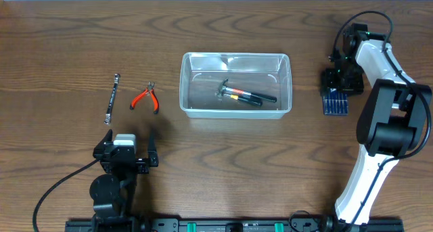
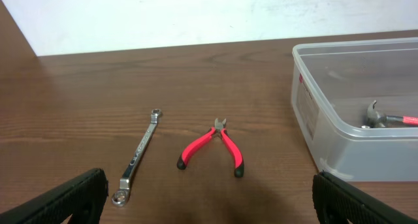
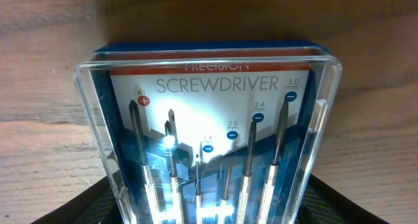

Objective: Pack container
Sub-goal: 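Lift the screwdriver set box and carry it left over the container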

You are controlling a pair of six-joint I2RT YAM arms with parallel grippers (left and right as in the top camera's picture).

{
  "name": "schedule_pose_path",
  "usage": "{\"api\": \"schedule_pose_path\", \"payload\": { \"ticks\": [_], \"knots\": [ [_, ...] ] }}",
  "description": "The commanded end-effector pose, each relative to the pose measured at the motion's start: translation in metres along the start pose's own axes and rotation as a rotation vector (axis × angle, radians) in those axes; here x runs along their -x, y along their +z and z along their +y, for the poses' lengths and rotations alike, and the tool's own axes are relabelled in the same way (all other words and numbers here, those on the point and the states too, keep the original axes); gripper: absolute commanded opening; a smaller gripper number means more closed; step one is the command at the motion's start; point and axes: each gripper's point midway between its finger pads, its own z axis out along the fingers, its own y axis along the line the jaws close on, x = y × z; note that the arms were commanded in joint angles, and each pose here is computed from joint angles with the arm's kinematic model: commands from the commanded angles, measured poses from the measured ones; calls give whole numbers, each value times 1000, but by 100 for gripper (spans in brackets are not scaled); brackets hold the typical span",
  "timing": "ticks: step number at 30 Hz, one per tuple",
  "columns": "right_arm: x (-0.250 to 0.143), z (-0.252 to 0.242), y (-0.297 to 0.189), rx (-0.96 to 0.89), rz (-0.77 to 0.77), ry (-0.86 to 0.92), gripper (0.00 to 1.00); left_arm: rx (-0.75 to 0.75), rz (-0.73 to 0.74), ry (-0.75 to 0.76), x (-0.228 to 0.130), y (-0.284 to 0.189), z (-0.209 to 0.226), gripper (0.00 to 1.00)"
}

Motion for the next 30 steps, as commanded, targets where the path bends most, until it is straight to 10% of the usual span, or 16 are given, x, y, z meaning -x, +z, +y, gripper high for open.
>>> {"api": "schedule_pose_path", "payload": {
  "ticks": [1, 30],
  "knots": [
    [4, -10, -3, -34, -1, 10, 8, 9, 28, -4, -13, 3, 1, 98],
    [63, 22, -159, -52, -289, -110, 1, 9, 28, -4, -13, 3, 1, 98]
  ]
}}
